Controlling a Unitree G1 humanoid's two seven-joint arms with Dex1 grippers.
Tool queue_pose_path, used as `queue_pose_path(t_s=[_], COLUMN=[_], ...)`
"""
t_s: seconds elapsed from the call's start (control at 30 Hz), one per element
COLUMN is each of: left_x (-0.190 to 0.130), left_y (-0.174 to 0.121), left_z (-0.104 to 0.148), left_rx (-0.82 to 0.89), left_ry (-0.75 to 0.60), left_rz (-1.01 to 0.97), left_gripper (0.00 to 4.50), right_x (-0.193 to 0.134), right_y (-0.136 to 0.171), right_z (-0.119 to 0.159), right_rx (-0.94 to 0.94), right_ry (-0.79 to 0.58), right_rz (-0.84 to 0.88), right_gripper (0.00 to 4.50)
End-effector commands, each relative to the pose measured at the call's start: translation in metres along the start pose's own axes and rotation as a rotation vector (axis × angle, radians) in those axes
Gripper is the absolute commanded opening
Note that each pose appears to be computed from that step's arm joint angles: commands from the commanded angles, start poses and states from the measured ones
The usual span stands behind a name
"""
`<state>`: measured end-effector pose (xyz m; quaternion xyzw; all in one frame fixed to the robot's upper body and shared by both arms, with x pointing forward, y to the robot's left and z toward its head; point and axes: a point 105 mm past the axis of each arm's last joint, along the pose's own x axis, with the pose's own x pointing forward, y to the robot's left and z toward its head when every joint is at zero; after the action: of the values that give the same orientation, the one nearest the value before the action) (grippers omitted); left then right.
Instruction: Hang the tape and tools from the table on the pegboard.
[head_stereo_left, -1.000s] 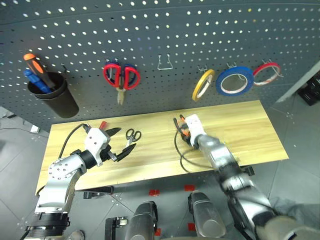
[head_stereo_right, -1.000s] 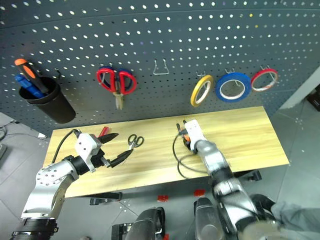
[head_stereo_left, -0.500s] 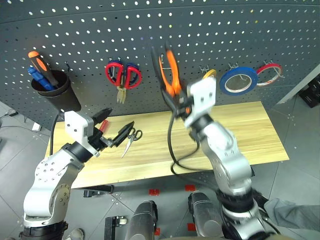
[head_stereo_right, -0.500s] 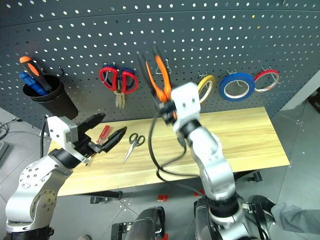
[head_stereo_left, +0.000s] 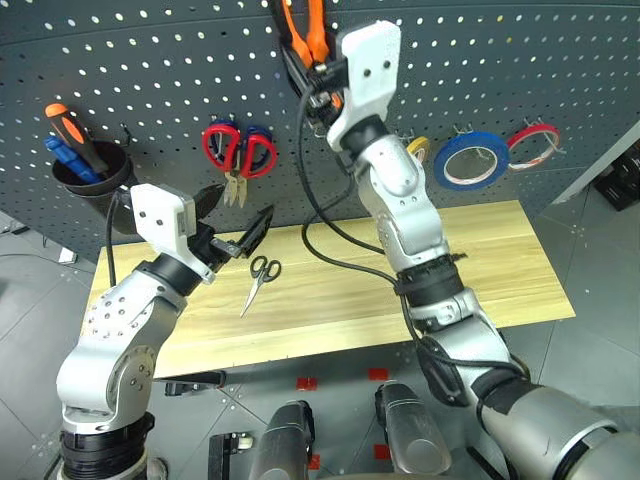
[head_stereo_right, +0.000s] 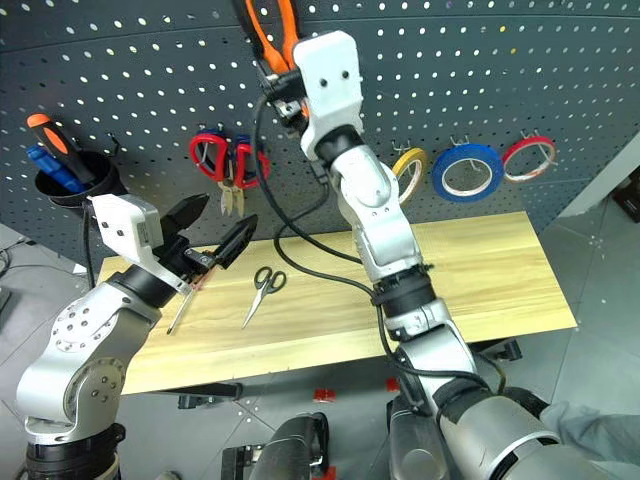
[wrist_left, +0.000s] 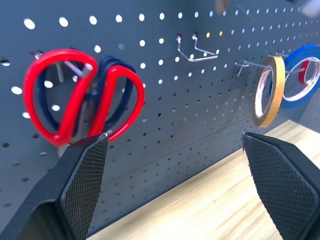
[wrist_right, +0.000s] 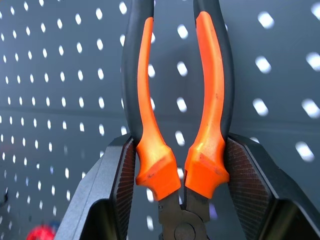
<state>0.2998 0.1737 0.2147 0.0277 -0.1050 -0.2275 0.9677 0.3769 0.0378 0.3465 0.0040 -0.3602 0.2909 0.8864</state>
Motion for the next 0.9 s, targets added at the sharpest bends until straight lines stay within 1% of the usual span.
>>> queue_pose_path(t_s=[0.03, 0.07, 0.1, 0.17, 0.2, 0.3, 0.37, 0.47, 0.57, 0.67, 0.73, 0.83, 0.9], left_x=[0.005, 0.006, 0.008, 0.012, 0.015, 0.02, 0.02, 0.019, 0.017, 0.015, 0.015, 0.016, 0.018], left_y=[-0.011, -0.011, -0.011, -0.009, -0.01, -0.012, -0.013, -0.013, -0.012, -0.011, -0.01, -0.009, -0.009], left_z=[0.01, 0.01, 0.01, 0.007, 0.008, 0.009, 0.008, 0.008, 0.008, 0.008, 0.007, 0.007, 0.006], left_rx=[-0.003, -0.006, -0.006, 0.001, -0.003, -0.01, -0.007, -0.004, -0.004, 0.0, 0.003, 0.004, 0.004], left_ry=[-0.035, -0.034, -0.033, -0.025, -0.032, -0.045, -0.044, -0.042, -0.041, -0.035, -0.033, -0.032, -0.031], left_rz=[-0.043, -0.047, -0.047, -0.044, -0.047, -0.055, -0.057, -0.06, -0.06, -0.063, -0.066, -0.068, -0.071], left_gripper=[4.5, 4.5, 4.5, 4.5, 4.5, 4.5, 4.5, 4.5, 4.5, 4.5, 4.5, 4.5, 4.5], right_x=[0.009, 0.009, 0.009, 0.004, 0.0, -0.005, -0.004, -0.002, -0.002, -0.005, -0.009, -0.014, -0.016], right_y=[0.001, 0.001, -0.001, -0.005, -0.01, -0.022, -0.029, -0.041, -0.042, -0.032, -0.02, -0.011, -0.011], right_z=[0.009, 0.007, -0.001, -0.021, -0.031, -0.039, -0.035, -0.023, -0.014, -0.006, 0.002, 0.016, 0.025], right_rx=[-0.024, -0.03, -0.039, -0.088, -0.144, -0.23, -0.243, -0.227, -0.188, -0.073, 0.015, 0.08, 0.09], right_ry=[-0.077, -0.076, -0.058, -0.01, 0.009, 0.013, -0.002, -0.041, -0.072, -0.087, -0.089, -0.092, -0.098], right_rz=[0.007, 0.008, 0.0, -0.021, -0.039, -0.08, -0.105, -0.142, -0.156, -0.145, -0.119, -0.101, -0.109], right_gripper=[2.3, 2.3, 2.3, 2.3, 2.3, 2.3, 2.3, 2.3, 2.3, 2.3, 2.3, 2.3, 2.3])
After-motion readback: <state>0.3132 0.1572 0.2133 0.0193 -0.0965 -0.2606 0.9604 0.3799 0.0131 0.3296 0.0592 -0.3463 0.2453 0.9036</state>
